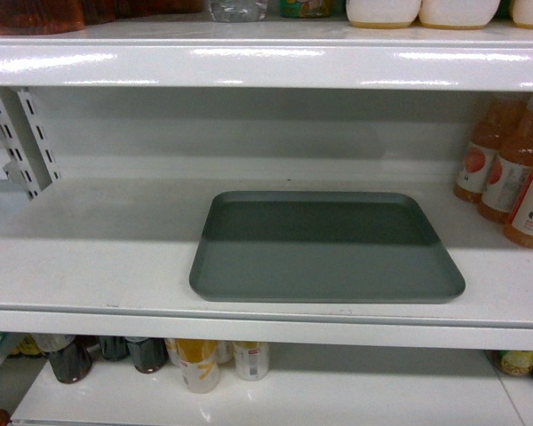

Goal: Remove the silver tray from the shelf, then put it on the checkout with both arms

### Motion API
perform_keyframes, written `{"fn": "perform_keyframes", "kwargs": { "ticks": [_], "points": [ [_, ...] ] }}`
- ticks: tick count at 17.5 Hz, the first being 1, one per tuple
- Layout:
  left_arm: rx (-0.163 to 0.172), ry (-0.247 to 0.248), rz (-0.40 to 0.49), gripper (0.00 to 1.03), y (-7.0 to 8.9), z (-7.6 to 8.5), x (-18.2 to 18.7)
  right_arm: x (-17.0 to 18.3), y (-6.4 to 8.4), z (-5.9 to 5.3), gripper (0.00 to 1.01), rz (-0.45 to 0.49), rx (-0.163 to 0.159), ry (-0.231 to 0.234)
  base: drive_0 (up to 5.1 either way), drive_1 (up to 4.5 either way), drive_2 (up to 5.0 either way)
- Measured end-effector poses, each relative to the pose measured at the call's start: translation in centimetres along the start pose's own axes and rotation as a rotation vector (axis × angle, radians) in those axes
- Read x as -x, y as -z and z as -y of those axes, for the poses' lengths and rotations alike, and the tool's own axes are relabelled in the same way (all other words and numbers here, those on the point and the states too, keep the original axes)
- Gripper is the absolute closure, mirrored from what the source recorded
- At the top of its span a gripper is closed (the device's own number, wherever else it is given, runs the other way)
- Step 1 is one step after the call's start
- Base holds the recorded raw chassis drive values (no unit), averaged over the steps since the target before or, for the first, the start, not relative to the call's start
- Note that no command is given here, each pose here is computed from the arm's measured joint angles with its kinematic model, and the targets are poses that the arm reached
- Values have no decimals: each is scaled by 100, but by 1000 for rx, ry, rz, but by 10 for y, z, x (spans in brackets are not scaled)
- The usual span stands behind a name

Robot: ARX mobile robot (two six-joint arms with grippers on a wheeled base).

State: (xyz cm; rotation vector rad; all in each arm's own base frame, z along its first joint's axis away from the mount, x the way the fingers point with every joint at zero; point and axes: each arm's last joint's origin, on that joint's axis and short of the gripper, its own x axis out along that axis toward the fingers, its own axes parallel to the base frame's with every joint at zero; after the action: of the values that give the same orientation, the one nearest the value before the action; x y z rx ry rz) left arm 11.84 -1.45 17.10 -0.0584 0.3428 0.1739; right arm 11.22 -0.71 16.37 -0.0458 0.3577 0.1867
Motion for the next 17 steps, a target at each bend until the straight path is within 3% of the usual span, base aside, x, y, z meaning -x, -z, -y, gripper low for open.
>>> {"fn": "perform_keyframes", "kwargs": {
  "ticks": [1,2,4,6,8,11,17],
  "points": [
    [18,-16,-36,5,-6,3,-14,-8,-4,4,3,-27,13,-43,0,0,0],
    [38,1,-87,5,-11,6,-32,-19,-10,9,3,-52,16,-60,0,0,0],
    [22,107,-172,5,-16,22,-68,-46,-11,16,3,-111,9,-68,0,0,0],
    [-14,157,-238,5,-18,39,-110,-79,-12,15,3,-155,21,-67,0,0,0],
    [-31,178,-304,5,-14,55,-148,-113,-18,15,3,-174,3,-85,0,0,0],
    [-44,178,-385,5,-4,76,-198,-163,-17,10,3,-237,-22,-106,0,0,0],
    [-67,179,-463,5,0,107,-265,-244,-24,-2,3,-302,-8,-94,0,0,0]
  ]
}}
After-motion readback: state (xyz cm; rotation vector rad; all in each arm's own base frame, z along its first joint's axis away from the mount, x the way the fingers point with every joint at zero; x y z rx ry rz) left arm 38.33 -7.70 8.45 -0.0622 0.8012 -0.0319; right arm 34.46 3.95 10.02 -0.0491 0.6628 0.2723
